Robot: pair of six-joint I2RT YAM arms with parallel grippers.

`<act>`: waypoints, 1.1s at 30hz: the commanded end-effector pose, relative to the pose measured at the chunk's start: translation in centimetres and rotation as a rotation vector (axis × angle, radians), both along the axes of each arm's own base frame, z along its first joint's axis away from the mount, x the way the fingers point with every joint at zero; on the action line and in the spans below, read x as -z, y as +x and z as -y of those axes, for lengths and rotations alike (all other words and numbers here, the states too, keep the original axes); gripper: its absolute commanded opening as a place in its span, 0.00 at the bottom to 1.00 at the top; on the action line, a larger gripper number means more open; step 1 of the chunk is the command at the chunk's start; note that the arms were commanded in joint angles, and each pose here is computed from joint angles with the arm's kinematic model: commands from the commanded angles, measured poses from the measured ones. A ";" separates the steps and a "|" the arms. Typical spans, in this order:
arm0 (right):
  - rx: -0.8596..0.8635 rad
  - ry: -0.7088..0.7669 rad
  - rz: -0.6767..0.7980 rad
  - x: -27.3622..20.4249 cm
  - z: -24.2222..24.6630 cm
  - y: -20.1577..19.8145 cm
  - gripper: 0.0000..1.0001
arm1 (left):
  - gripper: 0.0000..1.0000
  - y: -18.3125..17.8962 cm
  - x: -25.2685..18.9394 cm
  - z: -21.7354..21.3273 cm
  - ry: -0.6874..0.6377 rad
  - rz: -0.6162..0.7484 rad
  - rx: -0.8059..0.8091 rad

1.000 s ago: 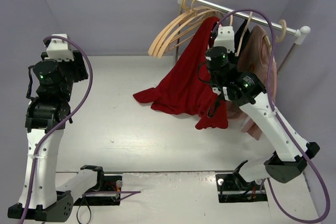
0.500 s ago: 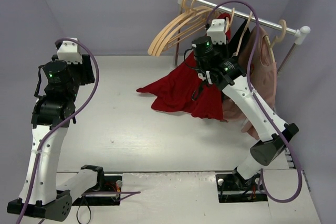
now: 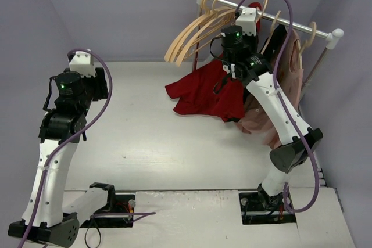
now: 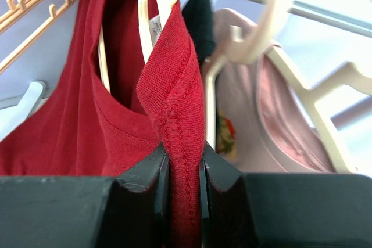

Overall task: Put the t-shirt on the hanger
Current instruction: Place the hanger at the clothesline.

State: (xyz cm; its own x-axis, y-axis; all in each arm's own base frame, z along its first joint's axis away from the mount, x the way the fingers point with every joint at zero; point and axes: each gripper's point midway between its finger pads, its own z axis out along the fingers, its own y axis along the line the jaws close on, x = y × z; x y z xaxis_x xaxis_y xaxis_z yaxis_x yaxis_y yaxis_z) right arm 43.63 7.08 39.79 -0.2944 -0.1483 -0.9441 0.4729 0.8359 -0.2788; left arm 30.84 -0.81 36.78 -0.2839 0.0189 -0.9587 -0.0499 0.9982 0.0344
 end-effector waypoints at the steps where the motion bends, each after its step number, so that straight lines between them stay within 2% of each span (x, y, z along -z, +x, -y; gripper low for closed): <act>1: 0.000 0.099 0.153 -2.8 -0.5 1.9 0.00 | 0.52 -0.8 -0.7 0.5 -0.036 0.037 0.013; 11: -0.062 0.140 0.116 0.5 -2.8 4.5 0.00 | 0.52 -1.9 0.9 0.6 -0.039 -0.002 0.024; 13: -0.091 0.152 0.104 1.1 -3.5 4.8 0.03 | 0.52 -2.1 1.0 0.6 -0.039 -0.005 0.025; 16: -0.134 0.180 0.106 1.2 -4.2 4.8 0.20 | 0.53 -2.3 1.0 0.7 -0.035 -0.007 0.030; 17: -0.156 0.191 0.108 1.1 -4.6 4.7 0.31 | 0.54 -2.4 0.9 0.6 -0.033 -0.005 0.030; 18: -0.187 0.207 0.109 1.0 -5.0 4.7 0.47 | 0.57 -2.5 0.8 0.6 -0.029 -0.004 0.028; 19: -0.208 0.225 0.121 0.3 -5.2 4.3 0.56 | 0.59 -2.6 0.6 0.5 -0.028 0.001 0.026; 20: -0.240 0.248 0.143 -0.8 -5.3 3.6 0.66 | 0.66 -2.8 0.3 0.5 -0.028 0.006 0.028; 22: -0.295 0.269 0.158 -2.0 -5.5 2.5 0.79 | 0.71 -3.1 -0.5 0.6 -0.028 0.025 0.034; 25: -0.351 0.289 0.197 -4.3 -4.9 0.0 0.97 | 0.75 -3.7 -1.6 0.7 -0.032 0.050 0.040; 27: -0.400 0.313 0.267 -7.3 -3.7 -3.4 1.00 | 0.76 -4.2 -2.5 0.7 -0.033 0.070 0.046; 29: -0.412 0.305 0.269 -7.1 -3.3 -4.3 1.00 | 0.76 -4.5 -2.9 0.7 -0.030 0.078 0.046; 31: -0.453 0.296 0.339 -9.4 -1.6 -8.0 1.00 | 0.76 -5.1 -3.4 0.5 -0.019 0.092 0.045; 33: -0.471 0.282 0.360 -9.3 -0.2 -10.8 1.00 | 0.76 -5.6 -3.5 0.3 -0.011 0.098 0.037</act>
State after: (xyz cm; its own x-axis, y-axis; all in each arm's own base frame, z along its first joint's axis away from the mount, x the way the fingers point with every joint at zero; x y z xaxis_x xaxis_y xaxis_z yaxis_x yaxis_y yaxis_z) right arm 38.01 9.79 44.23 -0.0918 0.0396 -0.9950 0.1113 0.9934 0.0293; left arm 26.21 -1.42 37.29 -0.2747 0.0095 -0.9615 -0.0081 0.9999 0.0122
